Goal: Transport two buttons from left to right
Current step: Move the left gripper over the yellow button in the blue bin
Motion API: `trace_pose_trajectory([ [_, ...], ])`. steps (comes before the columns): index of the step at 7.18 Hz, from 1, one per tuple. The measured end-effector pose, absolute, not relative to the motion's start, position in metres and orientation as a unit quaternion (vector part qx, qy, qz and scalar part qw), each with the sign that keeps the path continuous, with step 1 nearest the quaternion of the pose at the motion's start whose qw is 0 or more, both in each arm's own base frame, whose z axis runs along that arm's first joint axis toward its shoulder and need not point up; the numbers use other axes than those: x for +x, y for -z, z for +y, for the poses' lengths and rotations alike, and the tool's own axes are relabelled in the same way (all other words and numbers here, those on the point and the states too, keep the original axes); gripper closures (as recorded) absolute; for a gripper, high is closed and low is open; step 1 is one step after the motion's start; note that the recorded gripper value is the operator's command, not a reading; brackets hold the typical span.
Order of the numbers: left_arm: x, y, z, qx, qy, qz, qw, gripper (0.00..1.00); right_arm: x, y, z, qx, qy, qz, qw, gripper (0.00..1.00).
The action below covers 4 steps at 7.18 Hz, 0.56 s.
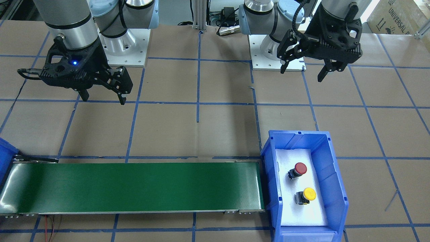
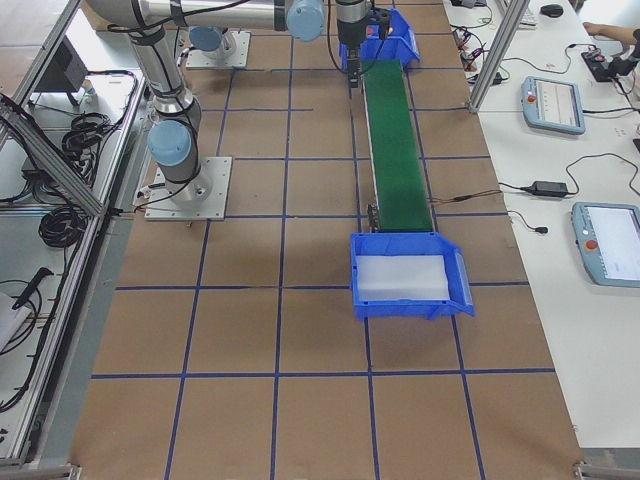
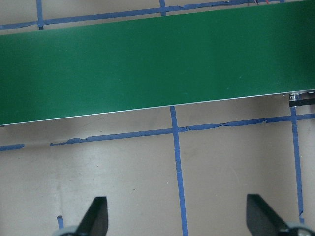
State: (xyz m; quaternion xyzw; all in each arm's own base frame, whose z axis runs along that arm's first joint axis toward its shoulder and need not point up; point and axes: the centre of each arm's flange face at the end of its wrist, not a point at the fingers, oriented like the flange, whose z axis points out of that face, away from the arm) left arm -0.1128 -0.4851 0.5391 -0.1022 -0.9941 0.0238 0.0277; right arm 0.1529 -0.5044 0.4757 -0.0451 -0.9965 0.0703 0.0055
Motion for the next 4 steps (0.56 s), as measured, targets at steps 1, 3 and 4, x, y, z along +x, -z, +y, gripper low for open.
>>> trace_pose_trajectory([
  [1, -0.105, -0.541, -0.488, -0.097, -0.028, -0.995, 0.026, 0.0, 0.153, -0.476, -0.505, -0.045, -0.07, -0.996, 0.005, 0.0],
  [3, -0.072, -0.54, -0.507, -0.066, -0.035, -0.997, 0.027, 0.0, 0.153, -0.475, -0.504, -0.045, -0.07, -0.997, 0.005, 0.0],
  [4, -0.055, -0.526, -0.527, -0.052, -0.033, -0.998, 0.027, 0.0, 0.153, -0.475, -0.504, -0.044, -0.07, -0.997, 0.005, 0.0],
])
